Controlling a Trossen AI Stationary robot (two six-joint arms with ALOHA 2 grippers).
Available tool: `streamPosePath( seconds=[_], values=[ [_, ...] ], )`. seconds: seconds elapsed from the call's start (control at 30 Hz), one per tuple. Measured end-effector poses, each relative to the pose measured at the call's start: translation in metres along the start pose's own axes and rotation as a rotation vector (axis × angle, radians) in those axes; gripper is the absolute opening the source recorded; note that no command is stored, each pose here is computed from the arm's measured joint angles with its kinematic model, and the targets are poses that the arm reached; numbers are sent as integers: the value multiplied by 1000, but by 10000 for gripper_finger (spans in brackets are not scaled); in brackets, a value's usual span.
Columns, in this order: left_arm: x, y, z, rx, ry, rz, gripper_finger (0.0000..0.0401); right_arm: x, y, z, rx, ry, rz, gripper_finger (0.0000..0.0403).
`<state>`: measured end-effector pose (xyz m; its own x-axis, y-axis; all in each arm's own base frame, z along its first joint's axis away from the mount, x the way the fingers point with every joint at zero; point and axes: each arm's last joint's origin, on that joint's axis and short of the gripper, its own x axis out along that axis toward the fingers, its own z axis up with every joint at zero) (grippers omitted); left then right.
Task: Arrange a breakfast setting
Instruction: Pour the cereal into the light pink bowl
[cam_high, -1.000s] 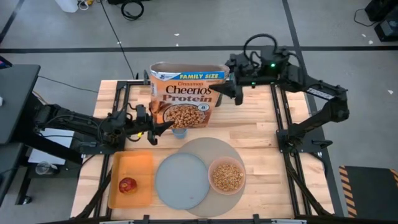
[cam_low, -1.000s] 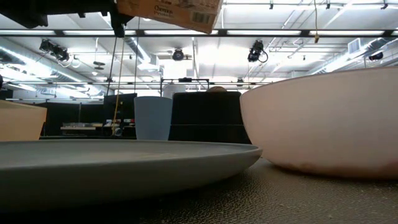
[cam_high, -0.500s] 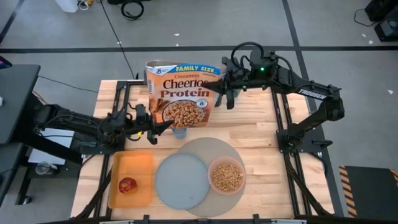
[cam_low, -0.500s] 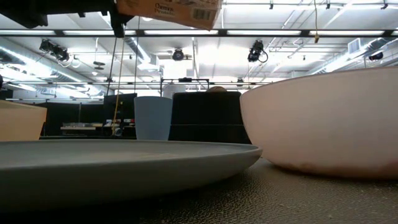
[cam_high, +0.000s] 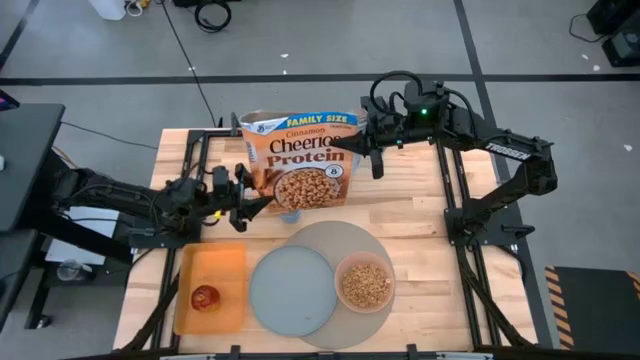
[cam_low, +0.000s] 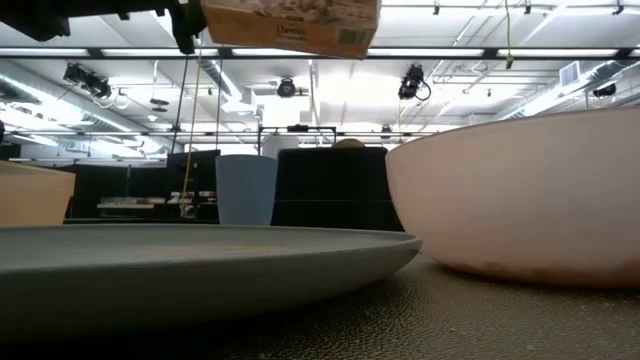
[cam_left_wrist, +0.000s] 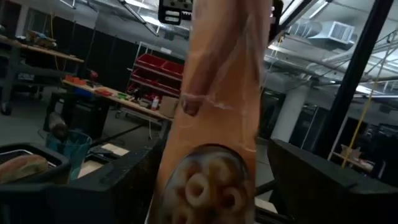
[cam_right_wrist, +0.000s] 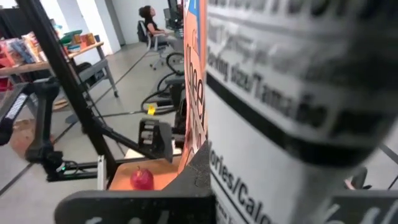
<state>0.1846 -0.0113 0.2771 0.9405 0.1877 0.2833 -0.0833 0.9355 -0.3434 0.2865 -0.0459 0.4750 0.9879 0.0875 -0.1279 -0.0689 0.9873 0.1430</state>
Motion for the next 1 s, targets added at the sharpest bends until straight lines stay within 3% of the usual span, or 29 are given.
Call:
streamPosePath(
  seconds=[0.17,0.33,0.57,0.67,0.83,1.0],
  values=[
    [3,-7,23,47,81,25,306,-5,2,-4,19,55,30,8],
    [16,-18,62,104,226,87,306,-5,1,-8,21,96,25,8],
    [33,-26,103,114,209,96,298,-6,1,-8,-20,96,25,9],
    [43,-25,109,110,216,103,283,-6,2,-8,-37,96,28,10],
    [59,-24,110,111,266,110,229,-6,2,-9,-37,104,28,10],
    [70,-24,107,121,319,127,118,-6,2,-8,-38,101,28,22]
  ],
)
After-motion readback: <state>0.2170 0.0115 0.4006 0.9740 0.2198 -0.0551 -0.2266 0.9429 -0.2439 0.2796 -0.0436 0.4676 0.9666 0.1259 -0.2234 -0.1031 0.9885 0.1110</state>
